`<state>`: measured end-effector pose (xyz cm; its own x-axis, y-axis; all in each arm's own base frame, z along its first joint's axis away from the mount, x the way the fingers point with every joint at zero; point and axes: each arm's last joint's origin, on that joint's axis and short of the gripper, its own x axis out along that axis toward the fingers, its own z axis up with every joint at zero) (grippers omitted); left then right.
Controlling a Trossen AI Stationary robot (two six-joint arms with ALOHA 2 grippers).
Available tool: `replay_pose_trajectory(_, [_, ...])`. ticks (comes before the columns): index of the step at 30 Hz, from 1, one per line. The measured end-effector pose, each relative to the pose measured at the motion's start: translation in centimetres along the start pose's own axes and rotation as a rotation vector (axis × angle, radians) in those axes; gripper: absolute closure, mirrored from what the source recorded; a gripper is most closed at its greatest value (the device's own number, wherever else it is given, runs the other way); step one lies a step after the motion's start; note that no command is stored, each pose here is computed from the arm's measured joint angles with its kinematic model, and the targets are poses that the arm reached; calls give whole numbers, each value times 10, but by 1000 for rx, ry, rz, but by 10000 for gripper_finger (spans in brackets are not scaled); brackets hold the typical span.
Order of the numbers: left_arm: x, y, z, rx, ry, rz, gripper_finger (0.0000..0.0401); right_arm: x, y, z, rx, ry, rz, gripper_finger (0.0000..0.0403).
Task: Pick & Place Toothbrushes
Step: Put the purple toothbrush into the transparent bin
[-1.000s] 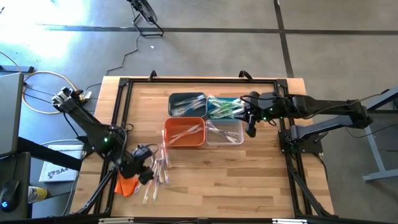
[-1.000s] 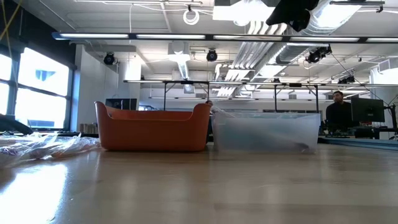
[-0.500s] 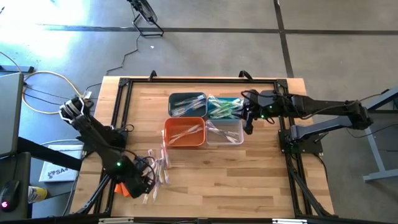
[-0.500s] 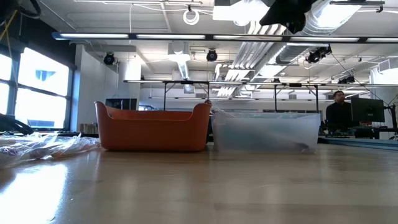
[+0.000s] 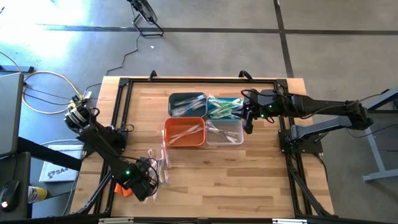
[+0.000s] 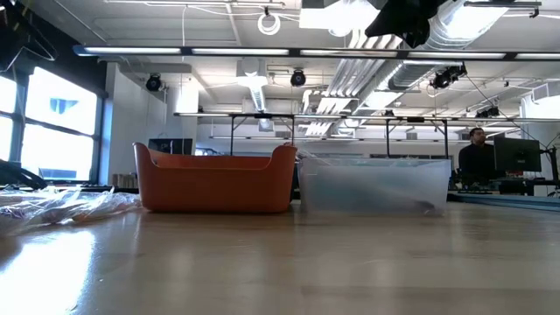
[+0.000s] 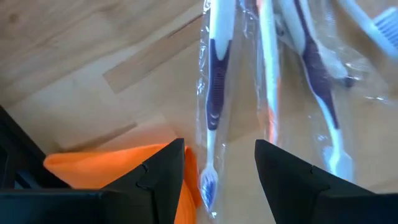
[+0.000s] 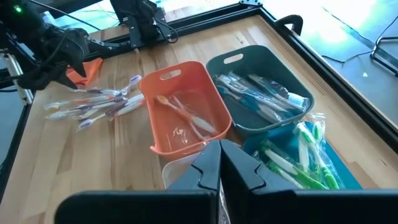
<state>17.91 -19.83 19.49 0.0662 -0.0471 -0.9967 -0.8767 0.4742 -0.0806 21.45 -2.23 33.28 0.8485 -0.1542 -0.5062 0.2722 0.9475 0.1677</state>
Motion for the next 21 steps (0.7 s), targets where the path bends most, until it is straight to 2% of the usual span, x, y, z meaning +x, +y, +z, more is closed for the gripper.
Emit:
replay_pose_trajectory(12, [20,3,1,-4,-10,32,210,0,0,0,0,0,-1,401])
replay_pose_trajectory(17, [40,9,2,-6,11,-19,210,0,0,0,0,1,-2,401])
replay_pose_trajectory(21, [44,10,3,-8,26,-39,210,0,0,0,1,1,-2,401])
